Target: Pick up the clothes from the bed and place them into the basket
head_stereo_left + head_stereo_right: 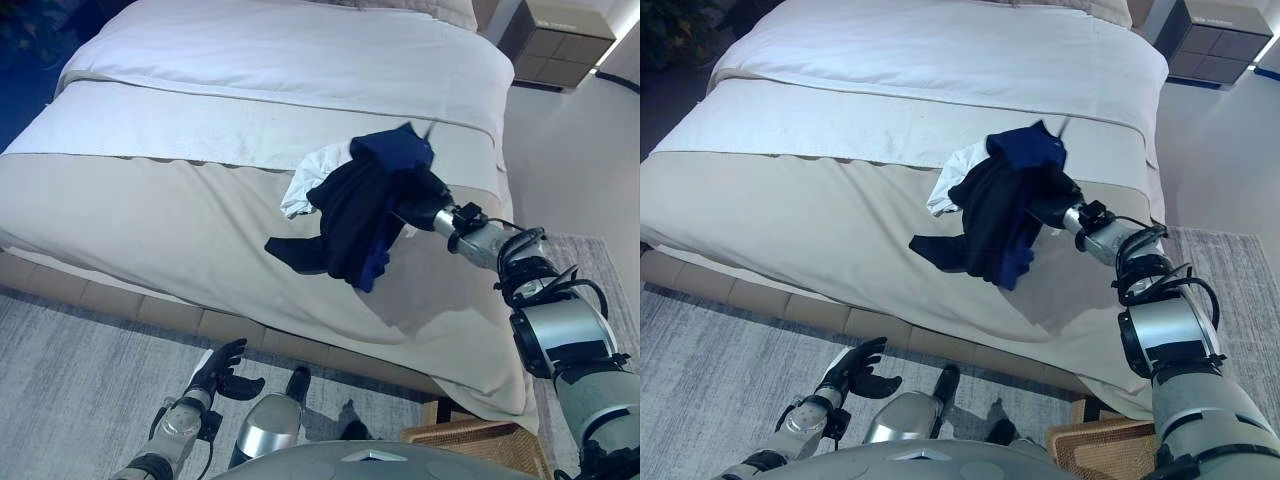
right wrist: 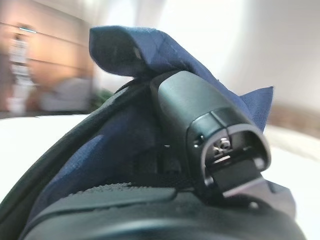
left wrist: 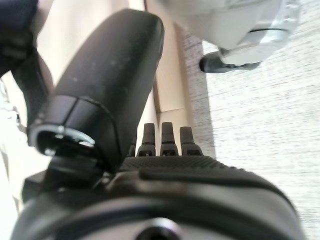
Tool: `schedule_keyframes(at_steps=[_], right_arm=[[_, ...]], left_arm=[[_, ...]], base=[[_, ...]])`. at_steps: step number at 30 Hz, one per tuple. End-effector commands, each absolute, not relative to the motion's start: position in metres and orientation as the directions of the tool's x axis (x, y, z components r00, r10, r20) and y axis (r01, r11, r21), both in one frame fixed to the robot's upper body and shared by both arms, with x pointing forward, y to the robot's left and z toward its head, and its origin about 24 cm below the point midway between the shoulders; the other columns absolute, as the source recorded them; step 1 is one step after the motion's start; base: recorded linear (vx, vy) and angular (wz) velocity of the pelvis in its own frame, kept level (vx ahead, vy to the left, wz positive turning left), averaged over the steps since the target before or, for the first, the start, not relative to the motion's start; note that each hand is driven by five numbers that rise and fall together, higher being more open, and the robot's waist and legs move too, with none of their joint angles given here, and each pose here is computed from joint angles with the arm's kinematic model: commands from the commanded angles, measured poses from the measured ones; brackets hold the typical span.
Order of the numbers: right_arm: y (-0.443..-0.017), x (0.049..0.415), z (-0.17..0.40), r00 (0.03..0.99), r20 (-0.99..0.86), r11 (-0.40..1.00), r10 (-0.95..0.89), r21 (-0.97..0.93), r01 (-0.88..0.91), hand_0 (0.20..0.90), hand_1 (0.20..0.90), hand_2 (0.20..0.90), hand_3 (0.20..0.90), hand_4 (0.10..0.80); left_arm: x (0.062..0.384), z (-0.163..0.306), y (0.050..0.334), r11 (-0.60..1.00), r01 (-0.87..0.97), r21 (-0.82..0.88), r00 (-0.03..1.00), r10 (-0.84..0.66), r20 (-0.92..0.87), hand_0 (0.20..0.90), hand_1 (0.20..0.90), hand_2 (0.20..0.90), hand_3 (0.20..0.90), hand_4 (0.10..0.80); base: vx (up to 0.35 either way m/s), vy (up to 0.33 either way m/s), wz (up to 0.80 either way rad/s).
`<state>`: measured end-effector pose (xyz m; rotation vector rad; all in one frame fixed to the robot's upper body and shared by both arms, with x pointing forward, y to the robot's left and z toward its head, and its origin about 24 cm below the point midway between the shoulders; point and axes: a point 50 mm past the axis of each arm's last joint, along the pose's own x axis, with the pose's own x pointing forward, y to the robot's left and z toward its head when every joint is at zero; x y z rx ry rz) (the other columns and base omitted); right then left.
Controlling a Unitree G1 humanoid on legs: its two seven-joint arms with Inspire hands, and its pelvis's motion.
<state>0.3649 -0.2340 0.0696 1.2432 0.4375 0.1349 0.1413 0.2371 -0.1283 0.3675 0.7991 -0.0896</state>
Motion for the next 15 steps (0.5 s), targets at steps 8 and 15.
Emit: schedule_keyframes(at_steps=[8, 15], right_arm=[[-0.285, 0.368, 0.097, 0.904, -0.418, 0.59, 0.091, 0.754, 0.289, 0.9, 0.9, 0.9, 0.9, 0.8], [-0.314, 0.347, 0.086, 0.791, -0.611, 0.873, 0.027, 0.401, 0.279, 0.9, 0.9, 0.9, 0.9, 0.8]], left_arm=[[0.161, -0.119, 0.232, 0.932, 0.199, 0.302, 0.765, 0.044, -0.642, 0.9, 0.9, 0.9, 0.9, 0.8], [0.163, -0.117, 0.23, 0.932, 0.202, 0.3, 0.775, 0.036, -0.631, 0.9, 0.9, 0.9, 0.9, 0.8]], base=[[0.0, 0.004, -0.03], [0.004, 0.001, 0.0]])
